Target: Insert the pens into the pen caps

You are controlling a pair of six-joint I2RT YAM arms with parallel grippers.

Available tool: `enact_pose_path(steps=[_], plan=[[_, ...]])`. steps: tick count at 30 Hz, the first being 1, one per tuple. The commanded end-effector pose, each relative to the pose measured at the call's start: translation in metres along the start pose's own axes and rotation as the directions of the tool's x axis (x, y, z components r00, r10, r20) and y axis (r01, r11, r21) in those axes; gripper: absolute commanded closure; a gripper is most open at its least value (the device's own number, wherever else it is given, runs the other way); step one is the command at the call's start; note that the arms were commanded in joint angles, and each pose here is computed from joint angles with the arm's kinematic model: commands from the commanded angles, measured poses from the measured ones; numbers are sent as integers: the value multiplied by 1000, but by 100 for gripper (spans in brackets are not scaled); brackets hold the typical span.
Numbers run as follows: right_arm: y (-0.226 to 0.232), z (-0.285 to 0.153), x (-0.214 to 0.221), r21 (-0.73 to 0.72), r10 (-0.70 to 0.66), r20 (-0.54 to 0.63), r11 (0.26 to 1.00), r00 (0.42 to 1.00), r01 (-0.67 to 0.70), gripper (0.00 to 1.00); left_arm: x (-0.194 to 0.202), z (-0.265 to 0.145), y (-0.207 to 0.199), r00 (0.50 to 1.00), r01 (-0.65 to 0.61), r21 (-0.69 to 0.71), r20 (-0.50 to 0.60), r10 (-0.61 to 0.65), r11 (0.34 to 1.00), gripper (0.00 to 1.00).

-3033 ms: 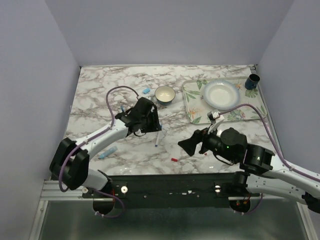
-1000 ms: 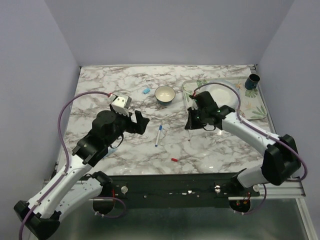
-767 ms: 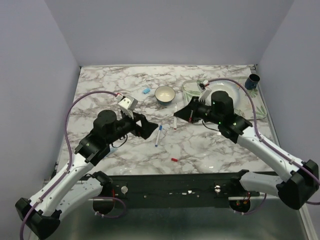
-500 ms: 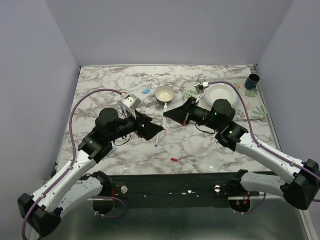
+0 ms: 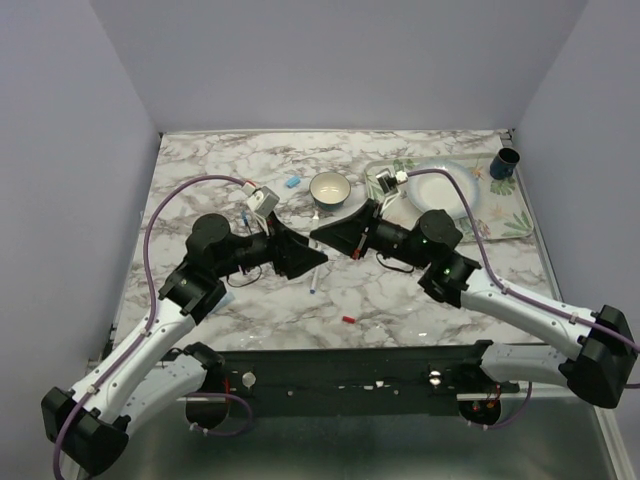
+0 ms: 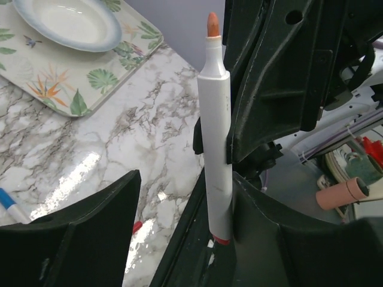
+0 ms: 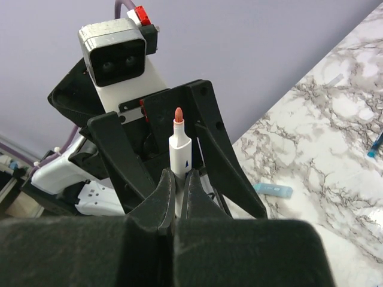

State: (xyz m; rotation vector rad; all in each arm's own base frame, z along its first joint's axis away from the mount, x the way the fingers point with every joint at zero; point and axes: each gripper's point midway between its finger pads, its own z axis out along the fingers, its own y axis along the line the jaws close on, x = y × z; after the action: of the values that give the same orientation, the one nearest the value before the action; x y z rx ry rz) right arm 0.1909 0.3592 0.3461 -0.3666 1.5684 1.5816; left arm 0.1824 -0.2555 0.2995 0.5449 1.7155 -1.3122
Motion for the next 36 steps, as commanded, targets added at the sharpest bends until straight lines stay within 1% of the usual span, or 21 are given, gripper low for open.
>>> enact_pose_path(steps=[1, 3, 8, 9, 11, 12, 13, 14, 15, 16, 17, 20, 23, 24, 26, 27, 29, 32, 34, 35, 36], plan=[[0, 1, 6, -18, -20, 7, 1000, 1000, 20, 99, -7, -4, -10, 1000, -3, 68, 30, 1, 998, 40], [-2, 1, 8, -11, -25, 8, 1000, 1000, 25, 99, -7, -4, -10, 1000, -4, 75, 26, 2, 997, 48], [-2, 1, 8, -7, -39, 6, 999, 999, 39, 99, -4, -4, -10, 1000, -8, 89, 13, 7, 996, 61], [-2, 1, 9, -6, -45, 1, 999, 999, 45, 99, -4, -4, -11, 1000, -12, 94, 12, 11, 996, 69], [-1, 1, 9, -9, -51, -1, 999, 999, 51, 99, -3, -4, -12, 1000, -13, 102, 5, 12, 995, 79], [-3, 1, 10, -3, -57, -7, 998, 998, 57, 99, -3, -3, -12, 1000, -18, 104, 3, 17, 994, 91], [-3, 1, 12, 0, -61, -13, 998, 998, 61, 99, -2, -3, -13, 1000, -16, 114, -4, 17, 993, 98], [-4, 2, 12, 5, -61, -16, 998, 998, 61, 99, -1, -3, -13, 1000, -18, 118, -7, 19, 993, 100], [-4, 1, 14, 5, -63, -34, 998, 997, 63, 99, -1, -3, -14, 1000, -20, 120, -8, 21, 993, 100], [-5, 1, 17, 9, -61, -48, 998, 997, 61, 94, 0, -3, -13, 1000, -24, 119, -10, 25, 993, 100], [-4, 2, 15, 16, -60, -53, 998, 997, 60, 74, -1, -3, -11, 1000, -27, 110, -7, 28, 994, 100], [-11, -5, 24, 55, -75, -109, 995, 991, 81, 43, -3, -5, -1, 999, -53, 41, 2, 53, 998, 100], [-17, -20, 31, 90, -129, -161, 985, 978, 145, 33, -4, -11, 15, 996, -88, -67, 5, 89, 994, 100], [-29, -29, 40, 135, -132, -196, 978, 972, 160, 32, -9, -13, 29, 995, -90, -155, 27, 95, 984, 100], [-33, -41, 42, 177, -135, -203, 969, 970, 172, 32, -10, -22, 43, 994, -100, -257, 27, 110, 961, 100], [-48, -50, 47, 270, -80, -212, 953, 974, 137, 32, -16, -28, 59, 991, -97, -352, 49, 122, 931, 100], [-60, -62, 57, 347, -25, -229, 932, 973, 105, 32, -21, -38, 68, 989, -98, -428, 58, 135, 898, 100], [-73, -75, 86, 327, -44, -352, 930, 935, 166, 34, -32, -53, 79, 979, -106, -523, 94, 181, 846, 100], [-109, -95, 98, 535, 68, -362, 832, 930, 148, 37, -39, -66, 85, 971, -97, -586, 124, 207, 805, 100], [-117, -97, 90, 626, 123, -327, 771, 937, 117, 43, -39, -69, 87, 969, -96, -600, 128, 214, 794, 100], [-142, -122, 111, 778, 259, -324, 621, 910, 100, 45, -42, -73, 88, 965, -94, -618, 138, 225, 781, 100]])
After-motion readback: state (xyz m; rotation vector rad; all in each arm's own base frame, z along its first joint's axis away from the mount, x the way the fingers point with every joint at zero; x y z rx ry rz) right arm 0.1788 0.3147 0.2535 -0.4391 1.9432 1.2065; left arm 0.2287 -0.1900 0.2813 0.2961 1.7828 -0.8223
